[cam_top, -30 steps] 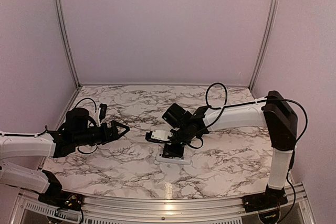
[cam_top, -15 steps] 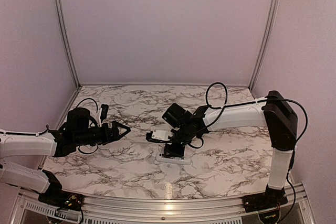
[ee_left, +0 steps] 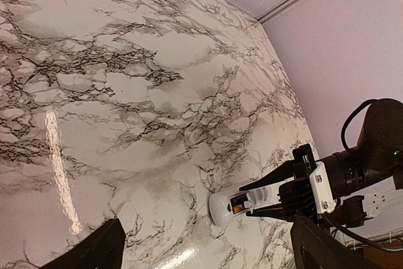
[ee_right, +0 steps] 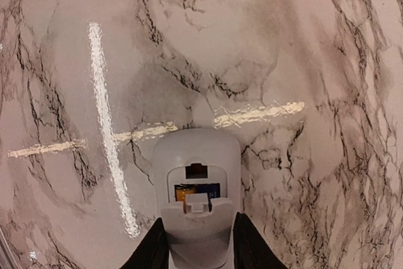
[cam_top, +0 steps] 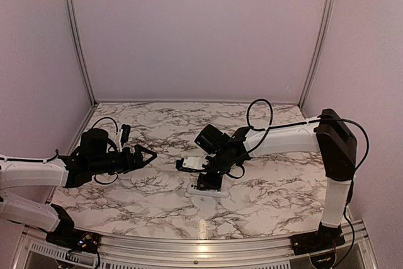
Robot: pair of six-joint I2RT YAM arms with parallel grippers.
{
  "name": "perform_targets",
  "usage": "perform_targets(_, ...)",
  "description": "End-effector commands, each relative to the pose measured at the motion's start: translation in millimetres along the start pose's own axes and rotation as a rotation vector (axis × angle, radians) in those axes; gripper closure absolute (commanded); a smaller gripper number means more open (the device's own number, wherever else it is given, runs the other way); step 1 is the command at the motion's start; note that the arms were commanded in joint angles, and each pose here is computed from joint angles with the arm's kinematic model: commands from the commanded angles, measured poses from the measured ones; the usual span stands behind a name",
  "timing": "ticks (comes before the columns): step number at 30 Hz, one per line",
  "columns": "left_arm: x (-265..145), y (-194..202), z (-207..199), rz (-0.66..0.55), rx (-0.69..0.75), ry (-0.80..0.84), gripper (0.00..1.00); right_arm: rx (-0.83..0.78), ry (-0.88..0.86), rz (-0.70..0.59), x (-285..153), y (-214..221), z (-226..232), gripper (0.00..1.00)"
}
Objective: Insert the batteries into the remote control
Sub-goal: Load the battery cover onto the remote control without the battery cover.
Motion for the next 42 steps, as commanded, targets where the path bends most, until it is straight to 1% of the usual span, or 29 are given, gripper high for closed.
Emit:
perform_targets(1, 1, -8, -7, -0.006, 0.021, 0.008, 0.04, 0.008, 0.001, 0.020, -3, 5, -3, 0.64)
perform_targets(5, 2, -10, -8, -0.008, 0.026, 0.006, 0.04, 0.008, -0.004, 0.023, -2, 5, -2, 0.60)
perform_targets(11, 3, -10, -8, -0.003, 0.030, 0.007, 0.04, 0.010, -0.002, 0.029, -1, 6, -2, 0.59)
perform_targets(15, 4, -10, -8, 0.001, 0.032, 0.007, 0.04, 0.017, 0.011, 0.032, -2, 6, -5, 0.63)
perform_targets(19, 7, -9, -7, 0.010, 0.035, 0.006, 0.04, 0.039, 0.014, 0.045, -2, 10, -9, 0.64)
perform_targets(29, 12, -10, -7, 0.021, 0.048, 0.003, 0.06, 0.052, 0.009, 0.057, -2, 14, -8, 0.64)
perform_targets(32, 14, -8, -7, 0.035, 0.055, 0.004, 0.08, 0.051, 0.005, 0.013, -11, 6, -7, 0.64)
perform_targets(36, 19, -3, -6, 0.056, 0.082, -0.022, 0.08, 0.070, 0.023, -0.101, -34, -9, -11, 0.60)
perform_targets(39, 24, 4, -6, 0.079, 0.103, -0.042, 0.08, 0.132, 0.065, -0.185, -53, -14, -24, 0.60)
perform_targets(42, 32, 11, -10, 0.107, 0.136, -0.066, 0.08, 0.196, 0.080, -0.238, -66, -10, -33, 0.58)
Point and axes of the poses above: each gripper's point midway between its finger pads, its own x axis out along the fingers, its own z axis along the line the jaws close on, y = z × x, the point moved 5 cm from there along -x, back along the fingers, and after that the axes turned 4 degrees about -x, right-handed, at the moved point
